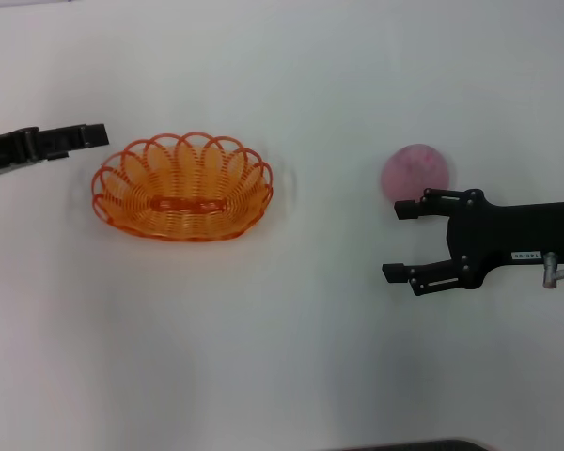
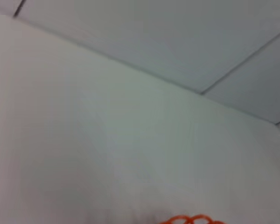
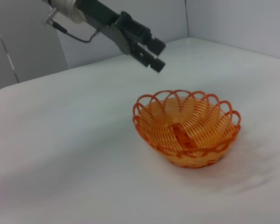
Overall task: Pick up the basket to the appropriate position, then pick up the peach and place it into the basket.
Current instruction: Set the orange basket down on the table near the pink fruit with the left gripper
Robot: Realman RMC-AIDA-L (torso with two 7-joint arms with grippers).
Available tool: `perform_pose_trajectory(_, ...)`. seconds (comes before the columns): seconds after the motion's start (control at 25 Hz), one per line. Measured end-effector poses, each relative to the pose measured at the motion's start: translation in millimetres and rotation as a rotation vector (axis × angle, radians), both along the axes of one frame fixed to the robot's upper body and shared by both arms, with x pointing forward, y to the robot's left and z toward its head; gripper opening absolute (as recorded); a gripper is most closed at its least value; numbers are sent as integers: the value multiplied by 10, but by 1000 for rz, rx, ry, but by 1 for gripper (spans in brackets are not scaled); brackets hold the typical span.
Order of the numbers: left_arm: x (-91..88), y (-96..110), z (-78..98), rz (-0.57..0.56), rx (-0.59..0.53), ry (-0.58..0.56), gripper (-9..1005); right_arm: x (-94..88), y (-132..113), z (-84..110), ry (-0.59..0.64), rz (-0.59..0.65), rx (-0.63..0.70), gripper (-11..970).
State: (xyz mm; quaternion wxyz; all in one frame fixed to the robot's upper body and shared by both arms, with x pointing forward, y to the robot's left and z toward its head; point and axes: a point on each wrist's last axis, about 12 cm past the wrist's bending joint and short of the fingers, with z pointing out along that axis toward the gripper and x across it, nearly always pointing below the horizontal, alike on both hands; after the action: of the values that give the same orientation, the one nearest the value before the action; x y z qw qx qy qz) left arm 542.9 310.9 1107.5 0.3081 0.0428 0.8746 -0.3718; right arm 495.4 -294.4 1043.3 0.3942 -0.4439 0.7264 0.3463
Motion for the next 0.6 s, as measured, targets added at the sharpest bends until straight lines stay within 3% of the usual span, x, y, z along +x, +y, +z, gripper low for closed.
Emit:
perform_pose_trajectory(0.16,-88,42,-13,-68,19,-130,859,2,-2,2,-1,0,-1,946)
perform_pose_trajectory(0.6,-433,-45,-194,-436,116,-481,854,-9,-14,-4,-5,-1,-5,947)
